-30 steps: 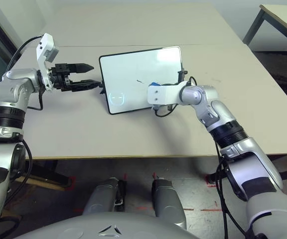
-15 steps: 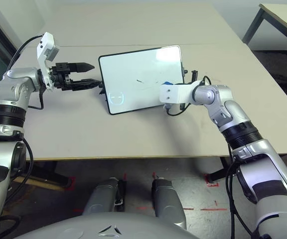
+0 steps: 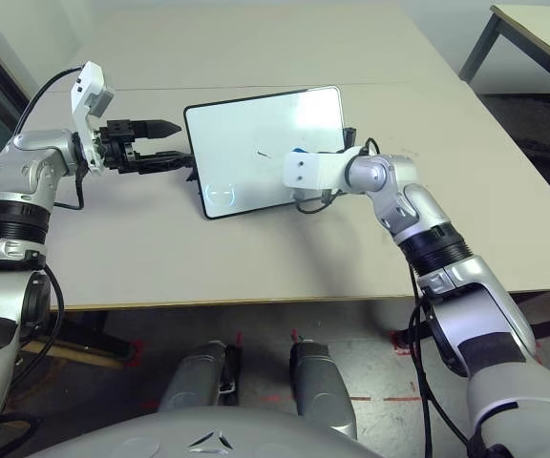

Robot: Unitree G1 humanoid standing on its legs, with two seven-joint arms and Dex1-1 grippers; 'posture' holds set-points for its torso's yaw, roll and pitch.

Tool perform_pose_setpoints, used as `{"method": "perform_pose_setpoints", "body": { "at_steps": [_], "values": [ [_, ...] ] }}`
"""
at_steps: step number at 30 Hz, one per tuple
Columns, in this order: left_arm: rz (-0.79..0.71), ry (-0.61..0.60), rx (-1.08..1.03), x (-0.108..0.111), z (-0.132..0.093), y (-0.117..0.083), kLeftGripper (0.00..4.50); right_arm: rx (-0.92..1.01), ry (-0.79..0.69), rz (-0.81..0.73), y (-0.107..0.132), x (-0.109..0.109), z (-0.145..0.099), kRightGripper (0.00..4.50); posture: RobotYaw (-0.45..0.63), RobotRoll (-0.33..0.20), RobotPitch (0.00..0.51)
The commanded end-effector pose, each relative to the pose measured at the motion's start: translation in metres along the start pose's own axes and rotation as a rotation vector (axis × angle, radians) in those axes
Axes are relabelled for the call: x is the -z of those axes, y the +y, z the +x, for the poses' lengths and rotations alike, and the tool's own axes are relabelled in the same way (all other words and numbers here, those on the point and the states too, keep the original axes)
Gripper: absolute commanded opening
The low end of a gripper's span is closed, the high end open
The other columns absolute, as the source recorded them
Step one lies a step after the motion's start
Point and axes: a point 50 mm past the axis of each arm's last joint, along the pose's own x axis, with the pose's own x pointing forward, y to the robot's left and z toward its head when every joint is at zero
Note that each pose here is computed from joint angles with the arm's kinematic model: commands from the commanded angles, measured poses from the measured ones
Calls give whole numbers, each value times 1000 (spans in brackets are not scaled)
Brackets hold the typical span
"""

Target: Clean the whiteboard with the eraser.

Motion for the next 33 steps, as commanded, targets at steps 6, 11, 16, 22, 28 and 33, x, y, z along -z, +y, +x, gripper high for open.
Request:
{"method": "perform_pose_setpoints", "body": {
  "at_steps": [6, 11, 16, 22, 28, 33],
  "values": [
    [6, 0, -15, 0, -4, -1, 4500, -45, -81, -36, 6, -30, 15, 143, 152, 0, 82],
    [5, -2, -22, 0, -6, -1, 4500, -43, -102, -36, 2, -41, 21, 143, 166, 0, 78],
    [-1, -2, -28, 3, -8, -3, 4500, -36, -121, -36, -2, -50, 25, 143, 174, 0, 75],
    [-3, -1, -36, 3, -9, -2, 4500, -46, -113, -43, 2, -44, 24, 143, 167, 0, 72],
    [-2, 2, -33, 3, -9, -1, 4500, -64, -59, -30, 11, -23, 15, 143, 150, 0, 69],
    [-5, 8, -28, 4, -8, -1, 4500, -55, -7, -3, 11, -4, 4, 142, 140, 0, 69]
  ]
}}
